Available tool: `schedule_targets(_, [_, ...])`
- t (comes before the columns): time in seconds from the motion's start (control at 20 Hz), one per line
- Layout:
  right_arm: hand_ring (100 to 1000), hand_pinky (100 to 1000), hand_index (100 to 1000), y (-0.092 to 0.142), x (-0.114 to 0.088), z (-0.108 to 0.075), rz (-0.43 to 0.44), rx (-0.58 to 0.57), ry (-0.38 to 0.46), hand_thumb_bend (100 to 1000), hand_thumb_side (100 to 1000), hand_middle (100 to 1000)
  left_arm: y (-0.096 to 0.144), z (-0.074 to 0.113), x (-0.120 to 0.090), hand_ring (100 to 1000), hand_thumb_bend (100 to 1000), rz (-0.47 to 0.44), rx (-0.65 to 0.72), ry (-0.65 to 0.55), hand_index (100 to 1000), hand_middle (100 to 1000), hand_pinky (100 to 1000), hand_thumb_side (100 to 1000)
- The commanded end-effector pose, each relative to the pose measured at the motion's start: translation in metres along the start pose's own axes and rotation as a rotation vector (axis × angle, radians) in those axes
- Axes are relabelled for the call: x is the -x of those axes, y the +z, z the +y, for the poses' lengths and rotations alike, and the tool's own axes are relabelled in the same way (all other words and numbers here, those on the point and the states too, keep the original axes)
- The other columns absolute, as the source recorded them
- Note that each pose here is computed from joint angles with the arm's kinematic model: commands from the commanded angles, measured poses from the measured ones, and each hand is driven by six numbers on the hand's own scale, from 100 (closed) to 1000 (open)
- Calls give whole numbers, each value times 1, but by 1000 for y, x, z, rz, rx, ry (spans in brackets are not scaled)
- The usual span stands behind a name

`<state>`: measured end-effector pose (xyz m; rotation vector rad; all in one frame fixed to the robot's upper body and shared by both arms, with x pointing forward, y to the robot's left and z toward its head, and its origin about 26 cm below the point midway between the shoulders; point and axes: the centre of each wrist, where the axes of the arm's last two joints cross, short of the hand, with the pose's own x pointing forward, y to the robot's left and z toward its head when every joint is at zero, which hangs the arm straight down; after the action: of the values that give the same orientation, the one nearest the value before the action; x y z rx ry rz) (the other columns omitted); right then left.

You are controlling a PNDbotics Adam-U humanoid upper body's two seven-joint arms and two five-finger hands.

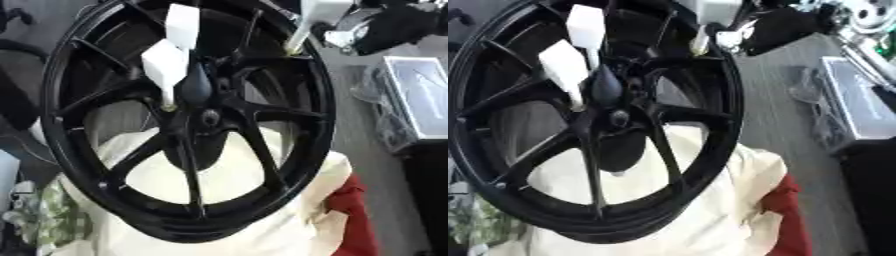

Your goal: Pull the pin out of the wheel hub.

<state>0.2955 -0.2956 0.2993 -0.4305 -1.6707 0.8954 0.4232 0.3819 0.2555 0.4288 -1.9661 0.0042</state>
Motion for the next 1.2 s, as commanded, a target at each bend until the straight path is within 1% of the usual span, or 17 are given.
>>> schedule_targets(0.05, [583,770,586,22,9,-29,25,193,16,100,100,467,-4,22,-17,830,1000,-45,-41,-30,802,752,804,478])
schedule_targets(0.15, [589,773,598,36,31,-29,98,292,13,100,100,477,-3,27,-17,831,1000,-44,-56,-34,802,752,804,477])
schedule_targets(0.25, [596,775,611,49,54,-24,193,377,18,100,100,489,-2,32,-17,831,1000,-43,-68,-37,802,753,804,476])
schedule_targets(0.3, [596,775,611,55,62,-22,228,406,22,100,100,489,-1,33,-16,831,1000,-42,-70,-37,802,753,804,476])
schedule_targets(0.4, [668,805,690,65,79,-16,302,446,43,100,100,564,-1,35,-16,831,1000,-41,-76,-40,802,753,804,475])
schedule_targets(0.45, [698,815,724,71,86,-12,336,454,63,107,125,600,-1,36,-16,831,1000,-41,-78,-41,802,753,805,475])
schedule_targets(0.5, [765,843,808,76,93,-9,366,449,82,154,159,704,-1,36,-16,831,1000,-41,-78,-41,802,753,805,475])
schedule_targets(0.55, [832,871,867,80,101,-7,394,438,98,205,143,796,0,36,-16,832,1000,-41,-78,-42,802,753,805,475])
schedule_targets(0.6, [862,887,881,83,108,-6,418,429,116,243,101,833,-1,36,-16,832,1000,-41,-78,-42,802,753,805,475])
schedule_targets(0.65, [894,904,892,86,114,-7,442,421,135,295,136,870,-1,36,-16,832,1000,-41,-78,-42,803,753,806,476])
schedule_targets(0.7, [908,913,895,89,122,-9,473,413,149,337,180,886,-1,36,-16,832,1000,-41,-77,-42,803,753,806,476])
schedule_targets(0.75, [911,917,895,91,129,-11,501,410,162,360,213,891,-1,36,-16,833,1000,-42,-76,-42,803,753,806,476])
schedule_targets(0.85, [915,921,898,93,138,-14,541,416,184,375,232,895,-1,35,-16,833,1000,-41,-76,-42,803,753,806,477])
schedule_targets(1.05, [911,918,901,95,147,-17,575,432,184,372,215,895,0,36,-16,833,1000,-41,-77,-41,802,753,806,478])
schedule_targets(1.1, [906,916,901,96,148,-18,578,439,184,363,197,891,0,36,-16,834,1000,-40,-77,-41,802,753,806,478])
schedule_targets(1.15, [892,908,900,95,148,-19,580,448,181,331,153,879,0,36,-16,834,1000,-40,-76,-41,802,753,806,478])
schedule_targets(1.2, [889,906,900,95,148,-20,580,457,173,323,143,876,0,36,-16,834,1000,-40,-76,-41,802,753,806,478])
